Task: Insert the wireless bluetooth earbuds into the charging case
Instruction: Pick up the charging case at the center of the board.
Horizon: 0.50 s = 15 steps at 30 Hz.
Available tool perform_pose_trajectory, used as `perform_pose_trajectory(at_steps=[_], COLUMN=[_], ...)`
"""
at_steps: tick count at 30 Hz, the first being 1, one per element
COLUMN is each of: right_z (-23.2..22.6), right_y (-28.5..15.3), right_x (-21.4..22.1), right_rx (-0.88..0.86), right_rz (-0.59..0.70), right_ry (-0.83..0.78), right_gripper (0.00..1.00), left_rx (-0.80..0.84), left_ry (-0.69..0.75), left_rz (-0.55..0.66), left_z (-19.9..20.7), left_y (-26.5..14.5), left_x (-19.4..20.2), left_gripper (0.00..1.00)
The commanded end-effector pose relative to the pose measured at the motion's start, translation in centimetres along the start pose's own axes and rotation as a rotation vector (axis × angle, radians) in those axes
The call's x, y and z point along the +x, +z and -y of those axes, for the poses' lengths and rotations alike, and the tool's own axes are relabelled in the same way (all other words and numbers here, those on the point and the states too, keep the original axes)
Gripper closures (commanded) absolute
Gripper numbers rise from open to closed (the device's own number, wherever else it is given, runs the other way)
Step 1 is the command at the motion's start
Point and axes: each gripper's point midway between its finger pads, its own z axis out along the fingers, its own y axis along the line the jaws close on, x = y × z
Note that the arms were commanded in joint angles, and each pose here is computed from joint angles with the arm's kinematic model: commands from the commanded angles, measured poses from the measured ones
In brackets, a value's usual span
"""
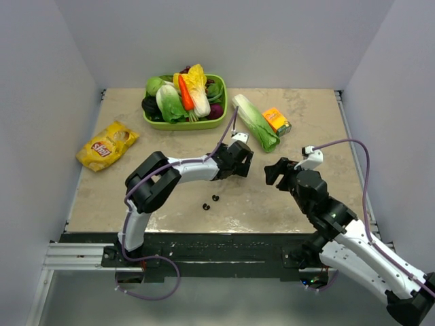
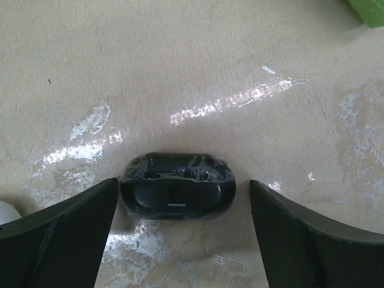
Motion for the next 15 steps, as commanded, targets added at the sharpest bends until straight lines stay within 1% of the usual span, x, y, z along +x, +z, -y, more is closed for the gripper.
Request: perform_pose_trajectory(at_steps=[1,6,10,15], right_z=[0.0,-0.1,-0.1,0.1], right_y=[-0.2,0.0,0.0,-0.1], right_x=[-0.6,-0.6,-0.4,-0.3], right_rx=[0.003,0.0,-0.001,0.002], right_rz=[0.023,0.019,0.012,0.014], right_ry=[0.003,0.003,0.0,-0.002], right_gripper=[0.26,0.26,0.26,0.26], left_rx=[-0.06,-0.093,-0.108,-0.122], left_ry=[-0.031,-0.046,-0.045,-0.023], left_rz=[-0.021,-0.035,-0.041,-0.054], left_z=[-0.7,-1.3,-1.5,-1.9], left_y=[0.4,0.6,0.8,1.3], left_x=[0.4,1.1,1.4,2.0], left_gripper=[0.08,0.13,0.2,0.21])
